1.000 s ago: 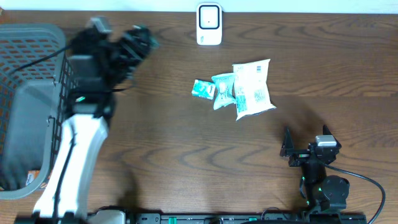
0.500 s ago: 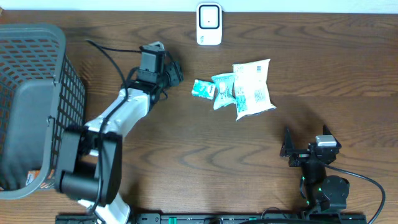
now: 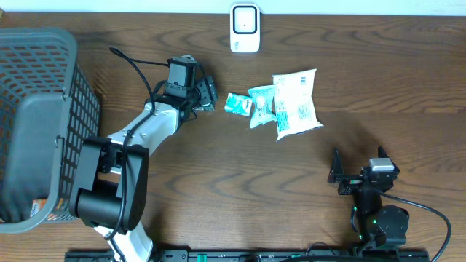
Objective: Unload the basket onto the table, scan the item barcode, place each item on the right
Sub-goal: 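Release the Zam-Buk box left of the green packets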
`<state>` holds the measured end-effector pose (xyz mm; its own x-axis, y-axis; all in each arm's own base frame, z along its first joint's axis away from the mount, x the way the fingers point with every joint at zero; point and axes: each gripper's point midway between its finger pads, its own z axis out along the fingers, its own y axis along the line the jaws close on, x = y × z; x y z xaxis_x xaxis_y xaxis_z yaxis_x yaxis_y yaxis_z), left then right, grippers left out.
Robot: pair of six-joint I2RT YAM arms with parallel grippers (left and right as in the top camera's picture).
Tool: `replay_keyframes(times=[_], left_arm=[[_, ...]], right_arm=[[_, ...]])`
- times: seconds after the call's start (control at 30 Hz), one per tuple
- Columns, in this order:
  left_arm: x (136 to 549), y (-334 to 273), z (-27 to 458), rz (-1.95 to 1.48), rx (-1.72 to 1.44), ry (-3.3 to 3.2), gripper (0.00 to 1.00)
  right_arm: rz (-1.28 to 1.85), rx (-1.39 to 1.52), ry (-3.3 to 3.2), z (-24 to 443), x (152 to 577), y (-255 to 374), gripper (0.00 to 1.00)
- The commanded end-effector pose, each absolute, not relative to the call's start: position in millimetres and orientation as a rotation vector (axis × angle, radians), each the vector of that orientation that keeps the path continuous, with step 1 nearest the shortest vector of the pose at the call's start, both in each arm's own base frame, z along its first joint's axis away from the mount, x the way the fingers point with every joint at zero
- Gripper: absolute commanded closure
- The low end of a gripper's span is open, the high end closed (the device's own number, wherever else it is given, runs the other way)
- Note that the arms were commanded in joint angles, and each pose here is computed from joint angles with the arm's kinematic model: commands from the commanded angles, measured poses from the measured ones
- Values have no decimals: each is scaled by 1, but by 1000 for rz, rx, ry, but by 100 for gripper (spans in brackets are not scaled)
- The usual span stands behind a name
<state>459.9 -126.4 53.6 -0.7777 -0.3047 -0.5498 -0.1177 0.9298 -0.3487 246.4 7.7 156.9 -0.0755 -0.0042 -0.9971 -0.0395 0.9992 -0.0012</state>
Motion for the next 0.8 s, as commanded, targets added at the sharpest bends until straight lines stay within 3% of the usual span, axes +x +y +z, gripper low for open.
replay_keyframes(times=[0.0,0.07,0.33,0.57,0.77], left_arm=[[472,-125,79,-395,-290,2389,18],[475,-121,102,-395,-264,2339,18],[457,-57,274,-385,-288,1956,18],[382,10,386,-313,-376,1686,18],[310,91,426,-25,-591,1513,17]], right_arm=[[50,-27,1646,156,246,10,1],[50,-27,1646,156,246,10,1],[50,-27,1646,156,246,10,1],[50,-27,1646,156,246,10,1],[50,-27,1646,156,246,10,1]])
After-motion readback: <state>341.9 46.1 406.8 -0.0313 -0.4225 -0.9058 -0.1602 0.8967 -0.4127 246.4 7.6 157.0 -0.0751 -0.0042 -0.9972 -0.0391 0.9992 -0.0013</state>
